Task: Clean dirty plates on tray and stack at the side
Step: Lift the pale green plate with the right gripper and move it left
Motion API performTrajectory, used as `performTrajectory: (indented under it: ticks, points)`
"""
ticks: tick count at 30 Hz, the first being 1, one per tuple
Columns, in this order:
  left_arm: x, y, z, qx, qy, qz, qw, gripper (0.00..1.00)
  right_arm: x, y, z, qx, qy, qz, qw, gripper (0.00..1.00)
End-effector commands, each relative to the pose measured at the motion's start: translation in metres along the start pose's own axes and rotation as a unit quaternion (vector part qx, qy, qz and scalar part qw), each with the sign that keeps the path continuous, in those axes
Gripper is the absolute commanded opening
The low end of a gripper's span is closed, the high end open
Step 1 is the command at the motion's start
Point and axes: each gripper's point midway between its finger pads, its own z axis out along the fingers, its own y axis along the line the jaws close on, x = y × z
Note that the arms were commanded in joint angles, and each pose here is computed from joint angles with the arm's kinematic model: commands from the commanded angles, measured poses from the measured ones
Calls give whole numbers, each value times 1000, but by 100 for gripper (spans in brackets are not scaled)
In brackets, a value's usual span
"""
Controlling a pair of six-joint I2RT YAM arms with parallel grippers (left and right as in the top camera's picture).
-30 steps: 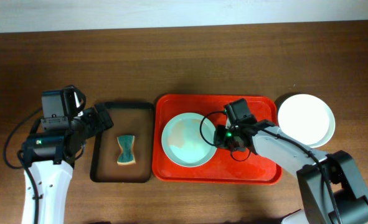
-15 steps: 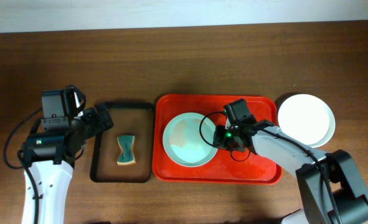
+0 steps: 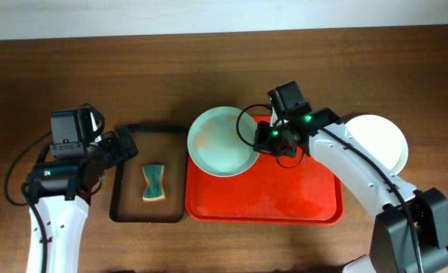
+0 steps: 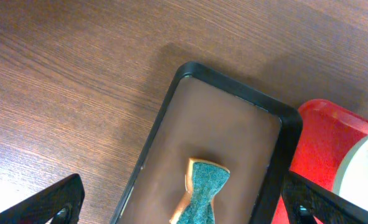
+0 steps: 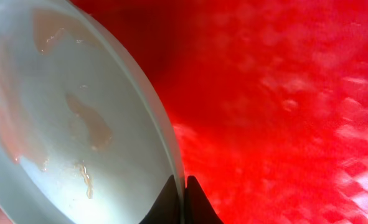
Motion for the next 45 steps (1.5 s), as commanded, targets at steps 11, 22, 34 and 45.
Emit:
performTrajectory:
  ticks: [11,22,34,45]
  points:
    - [-4,1,-4,0,-8,-8,1000,99,16,67,5,-83,5,-32,996,4]
    - [-4,1,-4,0,-8,-8,1000,99,-26,61,-8,-32,-94,-63,993,4]
    - [-4,1,-4,0,-8,-8,1000,99,-37,96,-45,93,-209,-133,964,4]
    - [-4,1,-4,0,-8,-8,1000,99,-36,154,-35,183,-352,-281,874,4]
